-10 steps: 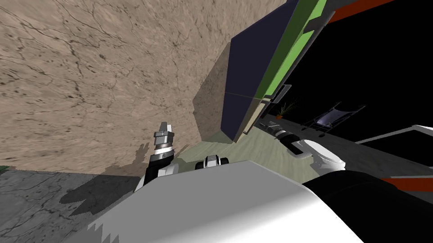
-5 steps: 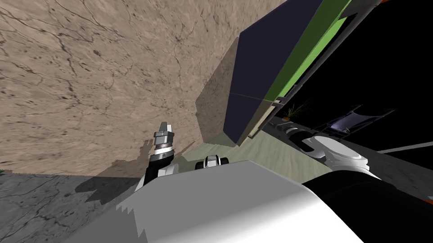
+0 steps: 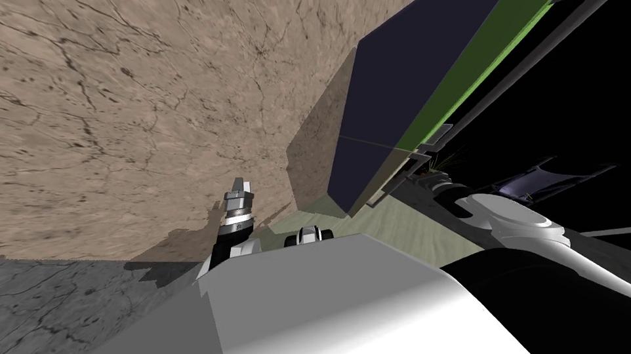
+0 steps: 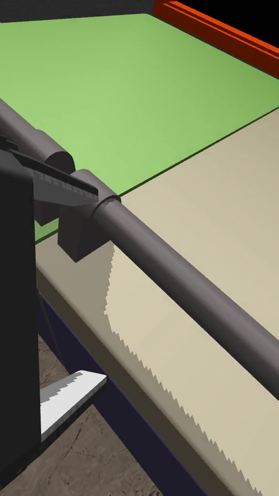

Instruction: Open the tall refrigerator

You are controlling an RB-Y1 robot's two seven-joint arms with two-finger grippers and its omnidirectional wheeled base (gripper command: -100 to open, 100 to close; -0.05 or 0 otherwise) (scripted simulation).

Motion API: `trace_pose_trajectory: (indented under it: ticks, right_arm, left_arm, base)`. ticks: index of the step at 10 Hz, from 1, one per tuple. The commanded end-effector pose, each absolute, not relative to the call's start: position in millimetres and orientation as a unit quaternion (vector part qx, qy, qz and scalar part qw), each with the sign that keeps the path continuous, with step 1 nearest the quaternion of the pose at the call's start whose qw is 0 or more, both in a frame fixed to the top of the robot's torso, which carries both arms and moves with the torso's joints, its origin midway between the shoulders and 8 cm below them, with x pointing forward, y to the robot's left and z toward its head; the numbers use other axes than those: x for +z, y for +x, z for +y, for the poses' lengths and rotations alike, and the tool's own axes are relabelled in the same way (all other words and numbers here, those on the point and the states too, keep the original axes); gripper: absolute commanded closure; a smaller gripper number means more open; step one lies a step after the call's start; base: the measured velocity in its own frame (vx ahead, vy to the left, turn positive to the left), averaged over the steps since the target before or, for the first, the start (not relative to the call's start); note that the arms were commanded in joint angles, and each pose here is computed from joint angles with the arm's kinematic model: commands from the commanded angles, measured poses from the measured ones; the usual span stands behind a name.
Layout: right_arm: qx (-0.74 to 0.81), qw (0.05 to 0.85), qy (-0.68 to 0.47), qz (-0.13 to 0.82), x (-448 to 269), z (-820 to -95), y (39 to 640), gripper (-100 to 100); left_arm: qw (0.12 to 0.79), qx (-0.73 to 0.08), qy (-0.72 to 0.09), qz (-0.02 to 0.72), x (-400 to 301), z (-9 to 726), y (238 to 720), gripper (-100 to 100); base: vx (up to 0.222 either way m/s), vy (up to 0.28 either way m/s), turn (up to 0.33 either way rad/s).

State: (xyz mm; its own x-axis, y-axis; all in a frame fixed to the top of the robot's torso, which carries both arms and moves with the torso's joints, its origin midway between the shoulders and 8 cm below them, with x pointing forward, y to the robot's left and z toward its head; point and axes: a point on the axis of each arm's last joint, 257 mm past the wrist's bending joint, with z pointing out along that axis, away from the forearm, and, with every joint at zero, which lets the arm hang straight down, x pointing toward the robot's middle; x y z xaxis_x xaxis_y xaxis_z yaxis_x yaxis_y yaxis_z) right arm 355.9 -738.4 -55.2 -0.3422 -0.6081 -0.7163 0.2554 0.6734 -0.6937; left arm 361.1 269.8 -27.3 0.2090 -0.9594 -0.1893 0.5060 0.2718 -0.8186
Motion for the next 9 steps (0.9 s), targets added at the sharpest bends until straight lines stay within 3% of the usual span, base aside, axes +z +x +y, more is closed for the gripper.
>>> trace_pose_trajectory:
  ticks: [1,5,6,9]
  right_arm:
    - [-0.434,0.532,-0.136,0.714,-36.1,-763.5,346.0,-100]
    - [-0.463,0.515,-0.143,0.708,-21.1,-780.3,339.9,-100]
    - [-0.463,0.515,-0.143,0.708,-21.2,-780.5,339.7,100]
    - [-0.445,0.53,-0.166,0.703,-20.4,-756.7,356.2,100]
  left_arm:
    - [0.711,-0.515,-0.314,0.361,-27.3,269.8,361.1,0]
    - [0.711,-0.515,-0.314,0.361,-27.2,269.8,361.1,0]
    - [0.711,-0.515,-0.314,0.361,-27.2,269.8,361.2,0]
    - [0.711,-0.515,-0.314,0.361,-27.1,269.8,361.2,0]
  base:
    - [0.103,-0.001,0.042]
    - [0.061,0.006,0.022]
    - [0.001,-0.002,-0.02]
    - [-0.162,-0.215,0.044]
